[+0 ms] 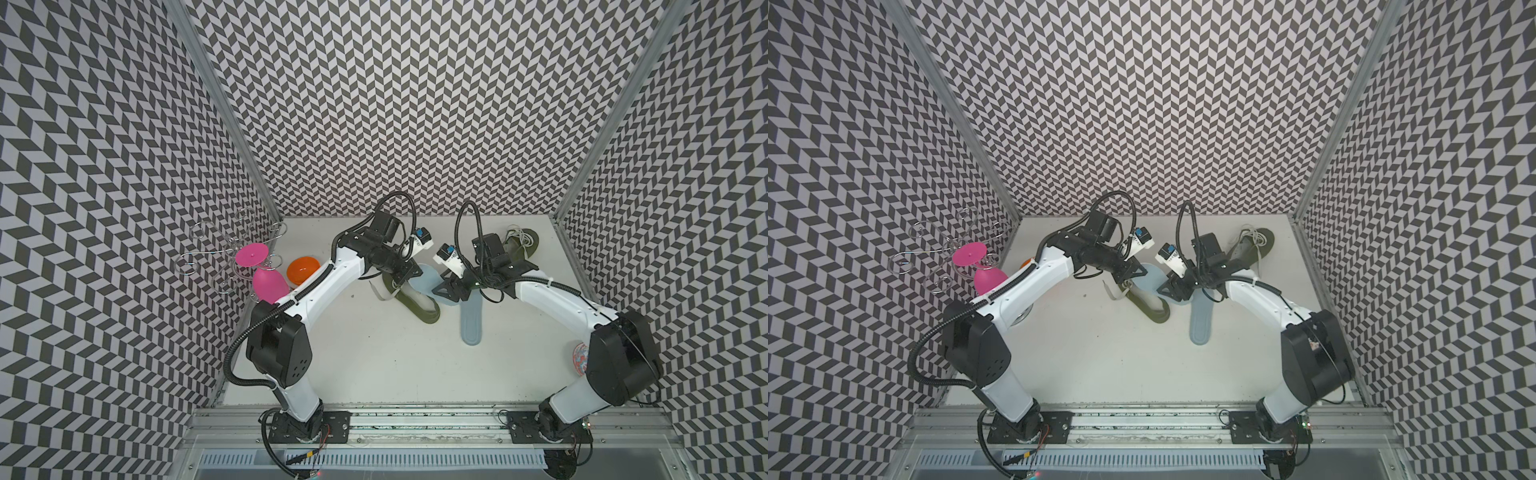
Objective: Insert the insole into the shoe
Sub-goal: Pick up the insole from the center of the board.
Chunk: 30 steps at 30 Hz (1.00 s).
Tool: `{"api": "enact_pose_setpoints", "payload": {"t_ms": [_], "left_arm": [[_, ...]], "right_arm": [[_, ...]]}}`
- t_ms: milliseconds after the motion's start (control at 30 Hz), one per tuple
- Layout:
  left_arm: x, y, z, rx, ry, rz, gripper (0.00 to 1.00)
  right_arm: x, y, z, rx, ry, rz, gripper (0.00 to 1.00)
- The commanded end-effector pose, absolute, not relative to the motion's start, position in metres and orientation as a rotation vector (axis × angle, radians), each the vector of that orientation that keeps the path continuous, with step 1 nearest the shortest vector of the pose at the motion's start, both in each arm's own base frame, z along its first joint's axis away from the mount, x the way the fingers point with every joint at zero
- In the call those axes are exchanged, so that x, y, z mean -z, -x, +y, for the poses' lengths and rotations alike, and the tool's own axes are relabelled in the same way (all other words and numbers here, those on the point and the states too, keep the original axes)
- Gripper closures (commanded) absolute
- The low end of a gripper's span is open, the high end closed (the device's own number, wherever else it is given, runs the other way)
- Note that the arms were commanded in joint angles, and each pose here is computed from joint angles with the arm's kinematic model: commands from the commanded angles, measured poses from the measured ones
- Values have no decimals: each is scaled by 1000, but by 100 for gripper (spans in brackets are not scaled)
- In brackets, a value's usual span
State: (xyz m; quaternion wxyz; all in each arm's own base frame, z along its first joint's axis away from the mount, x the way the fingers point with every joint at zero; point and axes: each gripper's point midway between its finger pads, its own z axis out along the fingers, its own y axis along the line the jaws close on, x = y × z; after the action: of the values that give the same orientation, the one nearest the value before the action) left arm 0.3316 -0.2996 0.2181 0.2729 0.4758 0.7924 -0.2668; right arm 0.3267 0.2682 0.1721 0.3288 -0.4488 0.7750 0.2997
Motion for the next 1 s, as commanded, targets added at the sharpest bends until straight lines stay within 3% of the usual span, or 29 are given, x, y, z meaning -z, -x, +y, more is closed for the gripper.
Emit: {"api": "enact_pose_setpoints", "payload": {"t_ms": [0, 67, 400, 567, 767, 967], "left_arm": [[-243, -310, -316, 762, -1338, 2066, 100], [-240, -313, -315, 731, -1321, 2089, 100], [-254, -353, -296, 815, -1095, 2175, 100], [-258, -346, -303, 952, -1030, 2209, 100], [-261, -344, -301, 982, -991, 2235, 100], [-255, -331, -301, 1002, -996, 2261, 100]], "right_arm": [[-196, -335, 275, -751, 1177, 1891, 34], [-199, -335, 276, -752, 1184, 1876, 30], [-198, -315, 290, -654, 1191, 1820, 29], [-203, -316, 292, -465, 1103, 1732, 28], [-213, -333, 279, -252, 978, 1695, 20], [-215, -347, 274, -89, 909, 1676, 19]]}}
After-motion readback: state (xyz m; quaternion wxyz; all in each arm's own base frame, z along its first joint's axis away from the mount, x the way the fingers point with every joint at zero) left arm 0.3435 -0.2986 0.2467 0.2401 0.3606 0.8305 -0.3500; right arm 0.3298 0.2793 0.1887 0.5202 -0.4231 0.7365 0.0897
